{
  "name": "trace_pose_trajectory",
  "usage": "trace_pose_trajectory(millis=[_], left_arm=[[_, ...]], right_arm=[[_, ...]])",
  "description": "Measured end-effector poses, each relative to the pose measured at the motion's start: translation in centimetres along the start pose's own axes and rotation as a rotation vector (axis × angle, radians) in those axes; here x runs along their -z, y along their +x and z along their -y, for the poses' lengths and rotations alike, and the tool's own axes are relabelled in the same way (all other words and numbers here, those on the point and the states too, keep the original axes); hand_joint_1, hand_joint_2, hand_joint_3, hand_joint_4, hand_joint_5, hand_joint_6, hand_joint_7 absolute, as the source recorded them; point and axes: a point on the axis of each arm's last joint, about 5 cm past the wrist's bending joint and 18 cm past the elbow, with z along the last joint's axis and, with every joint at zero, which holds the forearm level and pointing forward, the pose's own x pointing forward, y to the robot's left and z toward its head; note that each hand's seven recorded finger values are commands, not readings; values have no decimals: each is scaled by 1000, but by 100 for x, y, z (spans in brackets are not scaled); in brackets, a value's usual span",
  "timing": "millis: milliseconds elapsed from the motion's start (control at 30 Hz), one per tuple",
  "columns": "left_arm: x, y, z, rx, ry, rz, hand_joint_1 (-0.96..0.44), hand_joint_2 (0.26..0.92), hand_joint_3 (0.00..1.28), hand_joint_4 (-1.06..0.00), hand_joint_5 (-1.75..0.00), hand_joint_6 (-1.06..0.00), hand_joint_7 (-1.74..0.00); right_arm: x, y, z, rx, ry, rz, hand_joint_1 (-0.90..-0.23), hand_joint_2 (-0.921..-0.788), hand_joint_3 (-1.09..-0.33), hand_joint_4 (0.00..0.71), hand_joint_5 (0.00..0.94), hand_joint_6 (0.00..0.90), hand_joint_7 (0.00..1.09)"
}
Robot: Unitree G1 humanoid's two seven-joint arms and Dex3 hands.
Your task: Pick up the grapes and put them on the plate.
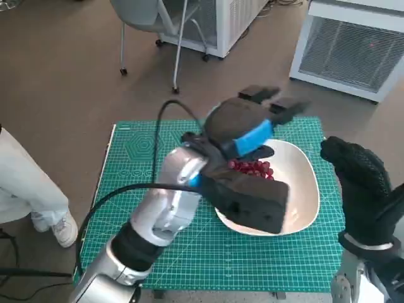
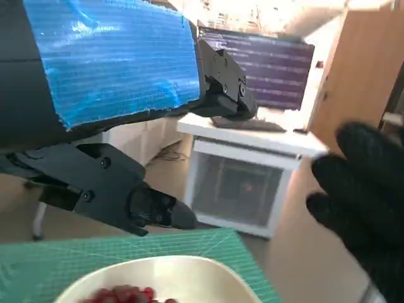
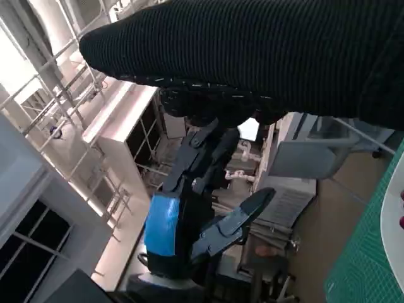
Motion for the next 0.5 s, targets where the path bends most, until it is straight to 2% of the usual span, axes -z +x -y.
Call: trace_pose_trajectory(millis=[233,500], left_arm=[[384,-259,-42,-99,-276,60,-534,921,141,-111,-5,-273,0],[763,-520,-41,-99,-630,99,-495,921,169,-87,0,-218,0]], right_arm=[[0,1,0,0,0,1,-432,-921,-568,662,40,308,735],[0,20,-13,-4,4,7,-436,-921,-565,664,40,308,737]])
